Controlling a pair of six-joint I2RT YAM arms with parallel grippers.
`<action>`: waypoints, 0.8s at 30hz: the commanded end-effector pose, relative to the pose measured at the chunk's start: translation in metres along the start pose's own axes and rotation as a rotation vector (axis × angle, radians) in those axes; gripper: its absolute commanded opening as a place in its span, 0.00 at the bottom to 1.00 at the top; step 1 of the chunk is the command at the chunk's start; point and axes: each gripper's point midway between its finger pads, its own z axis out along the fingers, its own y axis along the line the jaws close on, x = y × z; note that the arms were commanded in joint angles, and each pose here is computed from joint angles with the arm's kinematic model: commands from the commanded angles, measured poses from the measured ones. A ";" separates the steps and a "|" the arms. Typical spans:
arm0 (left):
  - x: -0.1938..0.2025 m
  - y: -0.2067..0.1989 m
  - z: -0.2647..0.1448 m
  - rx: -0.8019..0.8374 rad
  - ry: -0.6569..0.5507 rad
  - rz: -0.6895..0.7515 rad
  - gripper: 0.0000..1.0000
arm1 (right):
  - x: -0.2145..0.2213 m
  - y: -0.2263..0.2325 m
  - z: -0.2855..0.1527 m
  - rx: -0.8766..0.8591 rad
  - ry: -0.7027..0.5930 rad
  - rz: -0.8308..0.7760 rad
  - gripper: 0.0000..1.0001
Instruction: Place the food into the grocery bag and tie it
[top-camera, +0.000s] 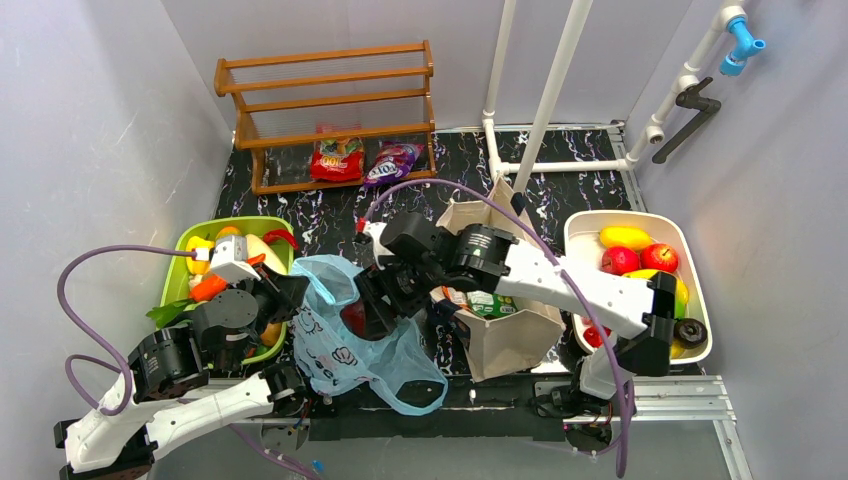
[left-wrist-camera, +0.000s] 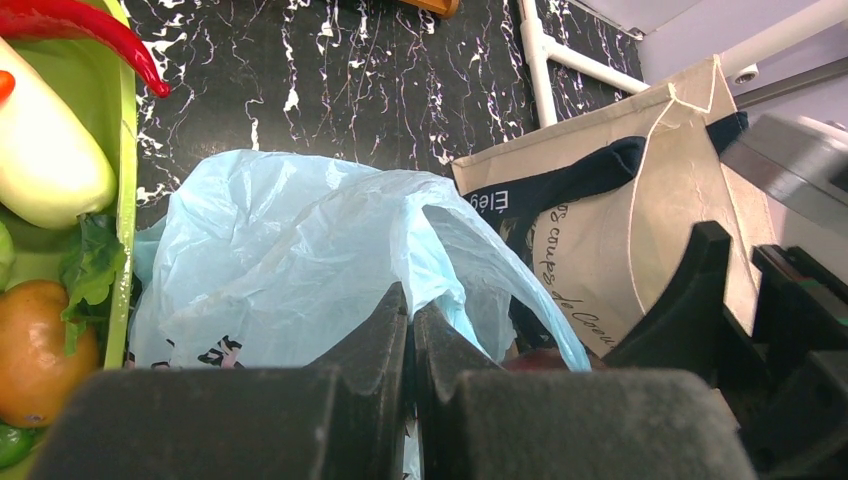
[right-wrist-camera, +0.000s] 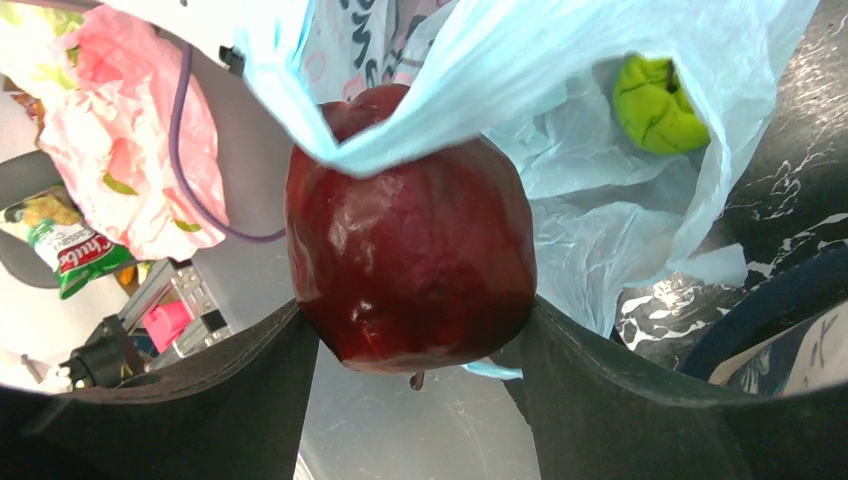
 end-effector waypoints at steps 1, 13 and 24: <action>-0.006 0.004 -0.003 -0.015 -0.019 -0.008 0.00 | -0.022 -0.002 0.010 0.054 -0.028 -0.013 0.55; 0.000 0.002 -0.004 -0.002 0.010 -0.032 0.00 | -0.066 -0.009 0.041 0.160 -0.059 -0.045 0.72; 0.003 0.006 -0.004 -0.011 0.013 -0.033 0.00 | -0.066 -0.005 0.030 0.111 -0.120 -0.091 0.84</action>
